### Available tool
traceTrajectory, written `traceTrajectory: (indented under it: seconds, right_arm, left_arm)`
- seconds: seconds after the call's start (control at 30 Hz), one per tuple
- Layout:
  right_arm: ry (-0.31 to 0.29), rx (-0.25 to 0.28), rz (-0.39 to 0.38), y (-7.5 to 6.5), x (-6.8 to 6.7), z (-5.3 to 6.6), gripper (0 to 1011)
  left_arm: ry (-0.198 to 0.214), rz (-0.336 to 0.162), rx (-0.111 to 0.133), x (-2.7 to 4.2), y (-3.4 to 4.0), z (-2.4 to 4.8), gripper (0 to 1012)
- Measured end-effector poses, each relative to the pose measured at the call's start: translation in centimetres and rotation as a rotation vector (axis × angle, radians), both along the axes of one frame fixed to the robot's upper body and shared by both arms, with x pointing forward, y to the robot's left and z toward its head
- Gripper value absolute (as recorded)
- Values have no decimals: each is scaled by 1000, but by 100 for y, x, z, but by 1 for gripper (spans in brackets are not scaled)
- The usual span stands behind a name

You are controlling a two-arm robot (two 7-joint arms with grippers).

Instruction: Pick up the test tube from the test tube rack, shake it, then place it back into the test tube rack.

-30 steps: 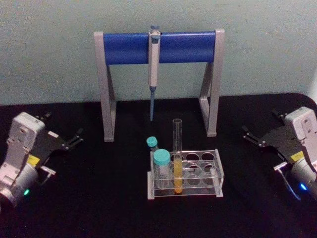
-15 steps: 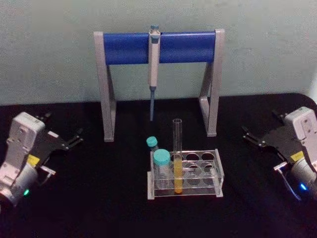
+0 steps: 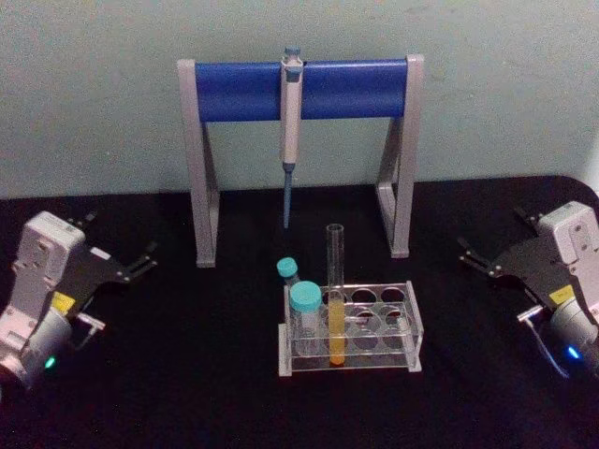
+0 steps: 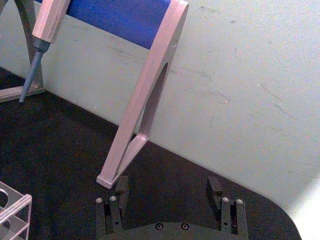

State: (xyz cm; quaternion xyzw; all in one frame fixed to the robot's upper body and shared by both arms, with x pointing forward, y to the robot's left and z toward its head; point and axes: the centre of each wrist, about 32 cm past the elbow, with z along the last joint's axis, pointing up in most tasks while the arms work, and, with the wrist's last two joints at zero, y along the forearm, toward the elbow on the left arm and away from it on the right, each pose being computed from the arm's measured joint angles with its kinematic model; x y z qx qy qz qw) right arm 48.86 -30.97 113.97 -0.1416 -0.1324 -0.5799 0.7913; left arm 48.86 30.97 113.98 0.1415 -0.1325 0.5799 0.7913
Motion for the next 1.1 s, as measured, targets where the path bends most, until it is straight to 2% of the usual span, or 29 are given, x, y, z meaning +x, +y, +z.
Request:
traceTrajectory:
  seconds: [0.9, 1.1]
  right_arm:
    - [0, 3, 0, -7, -2, 2, 1000]
    - [6, 17, 11, -19, -52, 19, 1000]
  left_arm:
    - [0, 0, 0, 0, 0, 0, 1001]
    - [0, 0, 0, 0, 0, 0, 1001]
